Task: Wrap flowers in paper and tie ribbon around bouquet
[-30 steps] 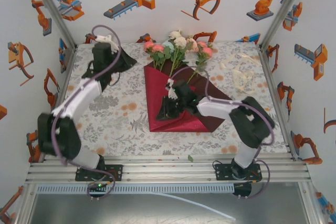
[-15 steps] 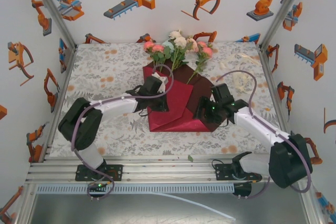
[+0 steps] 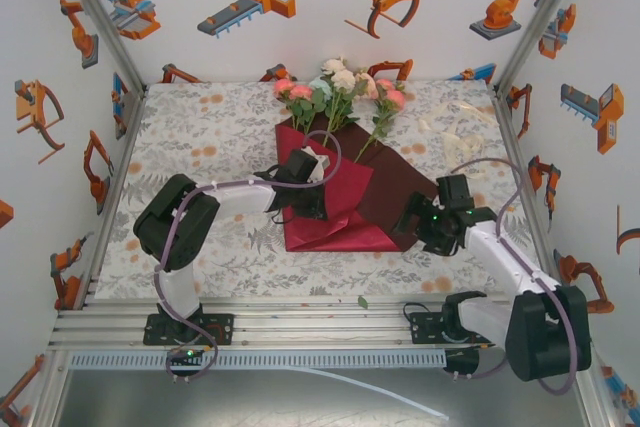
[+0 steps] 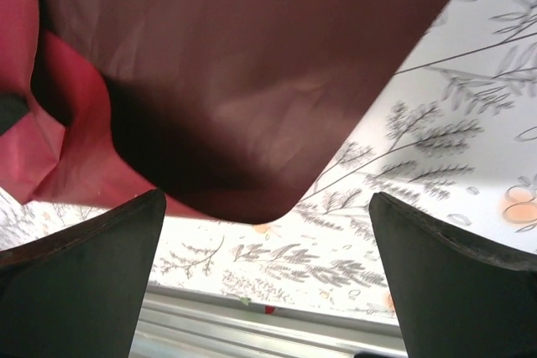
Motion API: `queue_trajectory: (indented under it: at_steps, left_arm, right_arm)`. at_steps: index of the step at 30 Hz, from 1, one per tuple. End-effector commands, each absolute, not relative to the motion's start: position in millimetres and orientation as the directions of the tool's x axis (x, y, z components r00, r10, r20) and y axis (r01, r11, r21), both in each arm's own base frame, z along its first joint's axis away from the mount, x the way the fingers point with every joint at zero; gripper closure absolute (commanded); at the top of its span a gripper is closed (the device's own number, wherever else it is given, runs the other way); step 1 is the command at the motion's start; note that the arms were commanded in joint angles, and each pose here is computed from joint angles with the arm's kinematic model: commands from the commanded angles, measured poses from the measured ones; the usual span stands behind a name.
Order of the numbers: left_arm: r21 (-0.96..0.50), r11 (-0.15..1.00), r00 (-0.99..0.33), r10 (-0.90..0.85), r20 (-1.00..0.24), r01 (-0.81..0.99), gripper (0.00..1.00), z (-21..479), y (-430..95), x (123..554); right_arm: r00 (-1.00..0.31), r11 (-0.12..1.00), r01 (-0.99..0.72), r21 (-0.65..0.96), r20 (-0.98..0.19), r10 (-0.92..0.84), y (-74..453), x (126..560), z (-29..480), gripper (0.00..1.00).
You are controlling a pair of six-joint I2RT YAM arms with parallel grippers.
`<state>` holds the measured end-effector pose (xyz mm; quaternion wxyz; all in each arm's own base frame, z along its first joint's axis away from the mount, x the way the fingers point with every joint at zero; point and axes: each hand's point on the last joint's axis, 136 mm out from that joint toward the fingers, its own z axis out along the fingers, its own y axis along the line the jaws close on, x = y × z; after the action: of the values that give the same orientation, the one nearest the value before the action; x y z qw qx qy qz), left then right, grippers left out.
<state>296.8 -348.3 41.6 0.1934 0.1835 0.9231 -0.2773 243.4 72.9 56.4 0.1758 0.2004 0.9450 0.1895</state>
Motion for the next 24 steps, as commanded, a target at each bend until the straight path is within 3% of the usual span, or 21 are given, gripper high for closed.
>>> queue_trajectory:
  at_steps: [1, 5, 9, 14, 19, 24]
  left_arm:
    - [-0.449, 0.769, -0.862, 0.253, -0.439, 0.455, 0.90, 31, -350, 290]
    - [-0.455, 0.767, -0.862, 0.246, -0.443, 0.453, 0.91, 31, -350, 289]
    - [-0.455, 0.771, -0.862, 0.234, -0.449, 0.446, 0.92, 32, -348, 291]
    - [-0.471, 0.768, -0.866, 0.211, -0.453, 0.434, 0.92, 34, -349, 293]
    - [-0.473, 0.769, -0.866, 0.201, -0.458, 0.429, 0.93, 35, -349, 296]
    - [-0.494, 0.760, -0.871, 0.189, -0.454, 0.423, 0.93, 35, -354, 299]
  right_arm:
    - [-0.824, 0.812, 0.338, 0.477, -0.267, 0.500, 61, 255, 53, 0.01]
    - [-0.784, 0.777, 0.360, 0.516, -0.284, 0.552, 49, 274, 51, 0.01]
    - [-0.813, 0.705, 0.387, 0.594, -0.141, 0.565, 75, 271, 28, 0.04]
    - [-0.847, 0.639, 0.365, 0.676, -0.043, 0.530, 110, 245, 17, 0.04]
    - [-0.849, 0.662, 0.349, 0.664, -0.076, 0.523, 104, 214, 31, 0.03]
    - [-0.863, 0.568, 0.258, 0.782, -0.078, 0.500, 126, 211, 42, 0.04]
